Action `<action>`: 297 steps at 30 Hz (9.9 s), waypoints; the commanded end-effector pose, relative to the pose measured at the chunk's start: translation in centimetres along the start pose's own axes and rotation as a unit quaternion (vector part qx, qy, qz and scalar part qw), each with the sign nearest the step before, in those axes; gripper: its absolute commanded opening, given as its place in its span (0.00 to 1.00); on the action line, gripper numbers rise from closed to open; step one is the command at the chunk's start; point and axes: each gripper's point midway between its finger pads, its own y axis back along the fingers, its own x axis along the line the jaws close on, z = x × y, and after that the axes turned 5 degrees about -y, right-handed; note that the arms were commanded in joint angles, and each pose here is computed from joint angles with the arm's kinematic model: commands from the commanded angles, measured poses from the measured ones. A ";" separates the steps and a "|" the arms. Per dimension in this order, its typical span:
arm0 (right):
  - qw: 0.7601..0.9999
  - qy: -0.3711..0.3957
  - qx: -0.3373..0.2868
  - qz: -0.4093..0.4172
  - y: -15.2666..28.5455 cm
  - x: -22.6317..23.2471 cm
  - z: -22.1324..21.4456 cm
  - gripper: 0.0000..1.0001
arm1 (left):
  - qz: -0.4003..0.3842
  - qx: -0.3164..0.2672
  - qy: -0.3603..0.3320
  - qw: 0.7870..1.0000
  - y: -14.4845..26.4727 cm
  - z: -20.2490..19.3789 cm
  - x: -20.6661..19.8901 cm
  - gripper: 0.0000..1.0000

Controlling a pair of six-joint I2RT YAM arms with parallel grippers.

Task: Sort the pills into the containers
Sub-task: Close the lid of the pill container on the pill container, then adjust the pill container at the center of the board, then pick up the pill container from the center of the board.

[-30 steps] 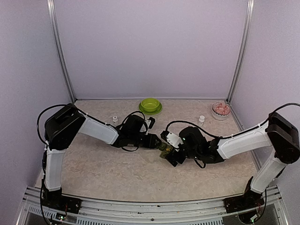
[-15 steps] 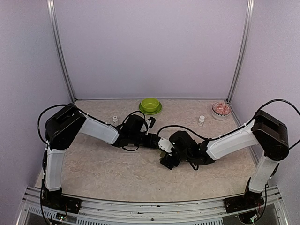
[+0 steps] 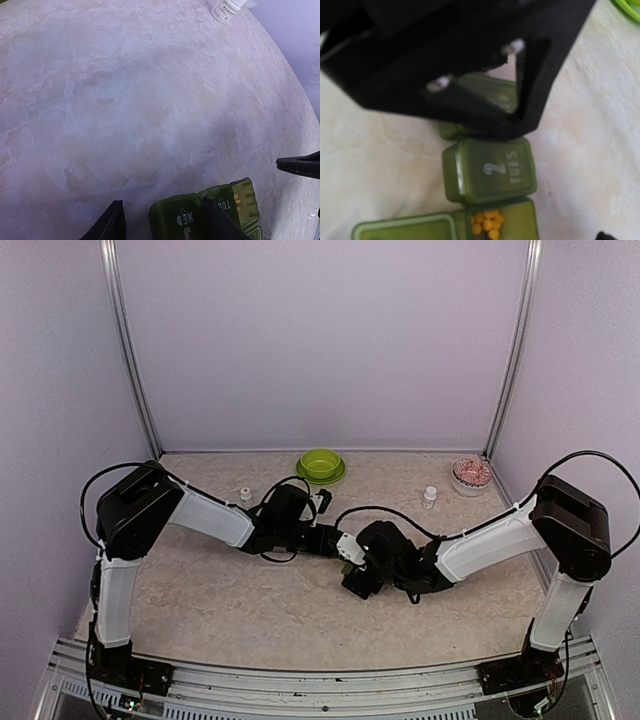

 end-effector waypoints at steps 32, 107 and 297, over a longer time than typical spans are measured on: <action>0.991 -0.125 -0.044 0.027 2.4 -4.4 2.9 1.00 | 0.047 0.086 0.002 0.995 -0.8 -5.9 2.6 0.48; 0.830 -0.434 0.067 0.343 -3.3 -2.7 -2.5 0.31 | 0.052 0.075 -0.005 0.996 -0.3 -5.1 2.4 0.48; 0.879 -0.110 -0.219 0.409 12.8 0.5 4.9 0.88 | -0.229 -0.008 -0.250 0.941 12.0 -5.5 -12.9 0.36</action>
